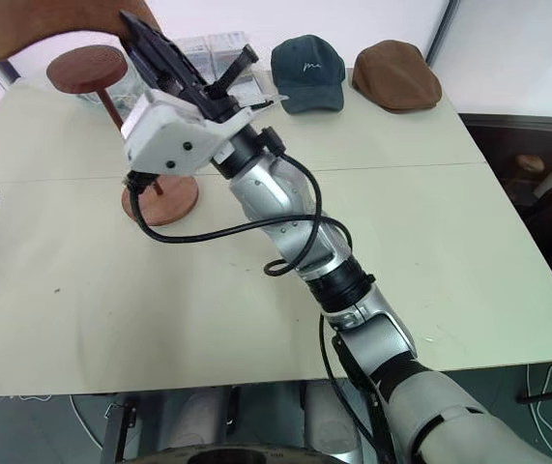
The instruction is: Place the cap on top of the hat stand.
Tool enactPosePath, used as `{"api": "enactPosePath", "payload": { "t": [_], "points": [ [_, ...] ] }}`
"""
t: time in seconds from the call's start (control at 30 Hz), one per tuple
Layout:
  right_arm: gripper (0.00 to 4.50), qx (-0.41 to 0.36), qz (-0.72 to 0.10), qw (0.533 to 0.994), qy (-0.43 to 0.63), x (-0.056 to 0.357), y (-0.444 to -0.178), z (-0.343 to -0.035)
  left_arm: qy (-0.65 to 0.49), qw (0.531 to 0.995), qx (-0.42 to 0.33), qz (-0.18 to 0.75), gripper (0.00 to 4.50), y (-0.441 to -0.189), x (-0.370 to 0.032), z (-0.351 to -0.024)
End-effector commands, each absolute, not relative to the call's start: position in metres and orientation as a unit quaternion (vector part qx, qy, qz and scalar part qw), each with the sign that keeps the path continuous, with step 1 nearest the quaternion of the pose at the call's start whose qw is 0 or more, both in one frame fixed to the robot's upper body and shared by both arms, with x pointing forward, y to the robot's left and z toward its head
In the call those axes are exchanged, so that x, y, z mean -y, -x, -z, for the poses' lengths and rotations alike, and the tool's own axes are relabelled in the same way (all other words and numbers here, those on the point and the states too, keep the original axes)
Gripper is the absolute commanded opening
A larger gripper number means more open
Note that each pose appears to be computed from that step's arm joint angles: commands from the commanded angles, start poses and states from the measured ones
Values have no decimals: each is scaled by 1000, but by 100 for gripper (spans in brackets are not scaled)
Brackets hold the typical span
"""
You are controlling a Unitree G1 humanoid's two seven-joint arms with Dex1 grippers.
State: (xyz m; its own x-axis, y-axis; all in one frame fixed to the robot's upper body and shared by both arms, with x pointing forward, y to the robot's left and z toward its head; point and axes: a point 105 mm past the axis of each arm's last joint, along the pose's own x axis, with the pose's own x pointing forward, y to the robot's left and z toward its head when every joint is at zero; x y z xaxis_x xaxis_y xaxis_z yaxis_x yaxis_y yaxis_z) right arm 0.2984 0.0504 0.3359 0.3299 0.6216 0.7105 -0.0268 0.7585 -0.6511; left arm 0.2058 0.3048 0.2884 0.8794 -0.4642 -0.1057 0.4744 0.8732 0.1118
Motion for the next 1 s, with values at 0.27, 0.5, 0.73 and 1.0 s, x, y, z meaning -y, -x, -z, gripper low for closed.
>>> {"api": "enactPosePath", "payload": {
  "t": [0.27,0.5,0.73,1.0],
  "points": [
    [6,561,-208,746,292,-79,-300,-322,-78,969,-12,233,349,-204,-301,-298],
    [6,558,-211,725,345,-94,-302,-305,-70,970,-8,233,349,-209,-299,-295],
    [6,547,-223,719,366,-95,-303,-287,-68,968,-2,240,349,-214,-297,-297],
    [286,529,-222,727,378,-85,-309,-272,-68,967,-4,244,349,-216,-296,-297]
  ]
}}
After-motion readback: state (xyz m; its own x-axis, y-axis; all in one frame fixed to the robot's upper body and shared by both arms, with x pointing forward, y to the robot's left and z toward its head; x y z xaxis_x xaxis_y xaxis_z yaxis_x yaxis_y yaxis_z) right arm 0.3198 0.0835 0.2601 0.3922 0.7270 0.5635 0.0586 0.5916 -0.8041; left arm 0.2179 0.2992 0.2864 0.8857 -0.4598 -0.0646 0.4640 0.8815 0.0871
